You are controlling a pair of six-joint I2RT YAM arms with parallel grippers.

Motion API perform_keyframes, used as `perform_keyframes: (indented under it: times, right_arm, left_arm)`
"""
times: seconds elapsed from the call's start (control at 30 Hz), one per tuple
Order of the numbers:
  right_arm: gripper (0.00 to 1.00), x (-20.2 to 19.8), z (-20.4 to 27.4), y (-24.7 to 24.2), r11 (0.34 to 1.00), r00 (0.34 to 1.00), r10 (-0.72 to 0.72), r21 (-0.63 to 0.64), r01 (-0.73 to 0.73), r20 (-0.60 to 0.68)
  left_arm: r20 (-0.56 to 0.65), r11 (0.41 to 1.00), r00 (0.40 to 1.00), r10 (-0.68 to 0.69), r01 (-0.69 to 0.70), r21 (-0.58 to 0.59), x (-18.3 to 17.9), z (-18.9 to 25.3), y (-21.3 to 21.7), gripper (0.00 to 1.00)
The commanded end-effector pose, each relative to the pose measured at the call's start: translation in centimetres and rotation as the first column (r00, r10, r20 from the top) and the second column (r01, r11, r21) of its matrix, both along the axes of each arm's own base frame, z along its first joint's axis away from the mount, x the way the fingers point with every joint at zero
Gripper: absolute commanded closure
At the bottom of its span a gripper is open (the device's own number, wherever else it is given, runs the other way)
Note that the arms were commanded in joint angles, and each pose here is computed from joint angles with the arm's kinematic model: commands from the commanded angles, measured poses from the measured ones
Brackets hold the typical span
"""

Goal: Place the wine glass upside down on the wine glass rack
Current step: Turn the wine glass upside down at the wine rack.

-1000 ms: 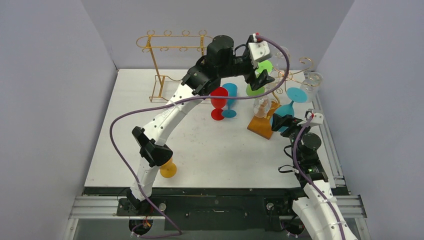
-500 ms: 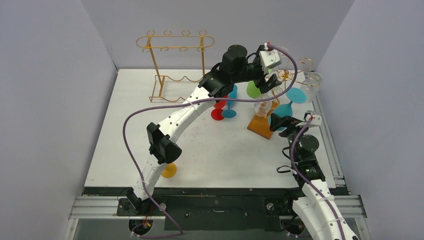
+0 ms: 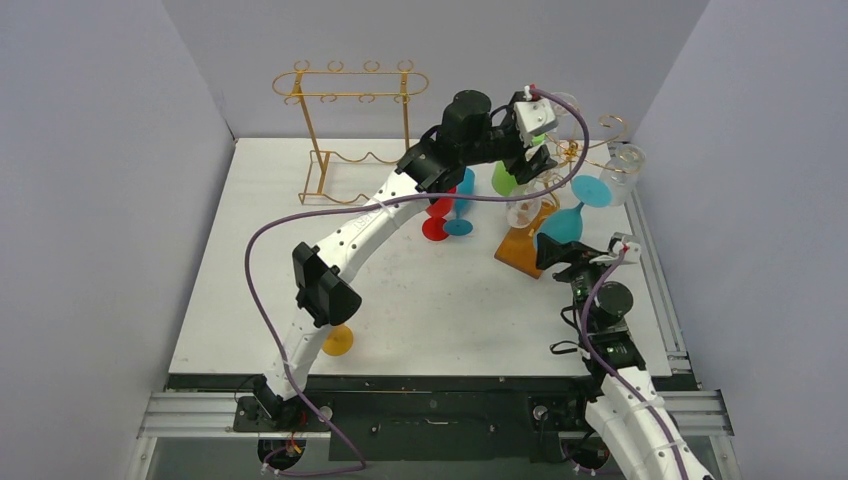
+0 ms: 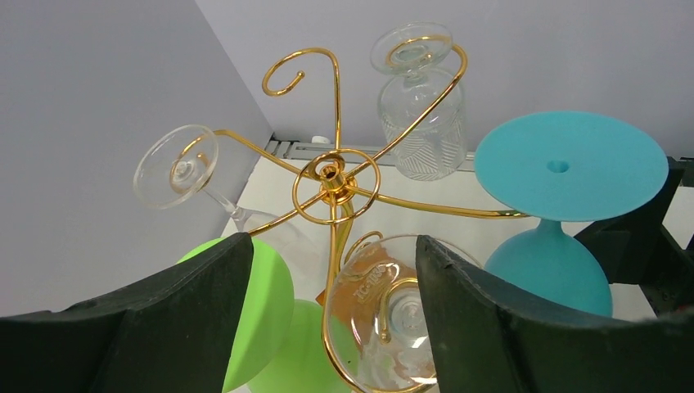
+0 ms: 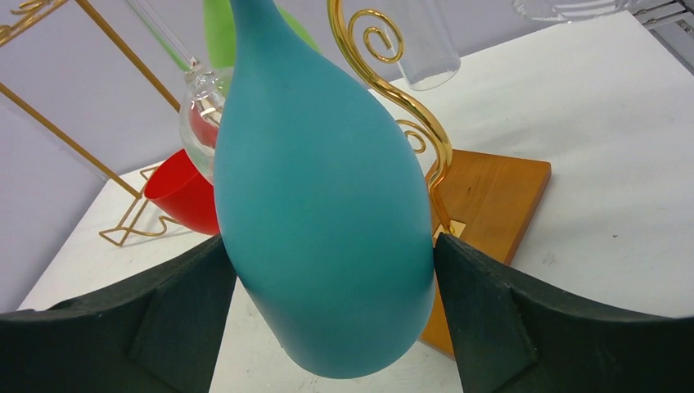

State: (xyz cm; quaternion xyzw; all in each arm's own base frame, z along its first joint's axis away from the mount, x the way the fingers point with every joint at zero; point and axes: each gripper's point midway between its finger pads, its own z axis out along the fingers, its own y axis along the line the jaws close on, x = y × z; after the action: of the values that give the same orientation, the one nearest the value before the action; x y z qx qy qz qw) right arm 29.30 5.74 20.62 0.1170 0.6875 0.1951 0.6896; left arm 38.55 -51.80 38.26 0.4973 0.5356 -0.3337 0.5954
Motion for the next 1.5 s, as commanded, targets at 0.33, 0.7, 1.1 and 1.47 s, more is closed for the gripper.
perform_keyframes:
  times: [0.33, 0.7, 1.1, 1.47]
  right_arm:
    - [0.19, -5.6, -9.7, 3.3, 0.985, 0.925, 0.120, 0.161, -0.065, -0.360]
    - [0.19, -8.0, -10.2, 5.2, 0.972, 0.910, 0.162, 0.220, -0.081, -0.381]
    - [0.19, -8.8, -6.4, 8.1, 0.979, 0.932, 0.193, 0.120, -0.163, -0.306]
    - [0.19, -7.8, 6.4, 6.6, 0.989, 0.971, 0.136, -0.029, -0.144, -0.198]
  left_arm:
    - [0.013, 1.000, 1.000, 0.021, -0.021, 0.020, -0.6, 0.9, 1.6, 0.31]
    - [0.012, 1.000, 1.000, 0.016, -0.016, 0.022, -1.2, 1.2, 2.0, 0.31]
    - [0.018, 0.997, 0.998, 0.058, -0.057, -0.058, -2.3, 5.9, 4.3, 0.06]
    - [0.026, 0.983, 0.995, 0.101, -0.095, -0.157, -3.0, 11.8, 8.3, 0.04]
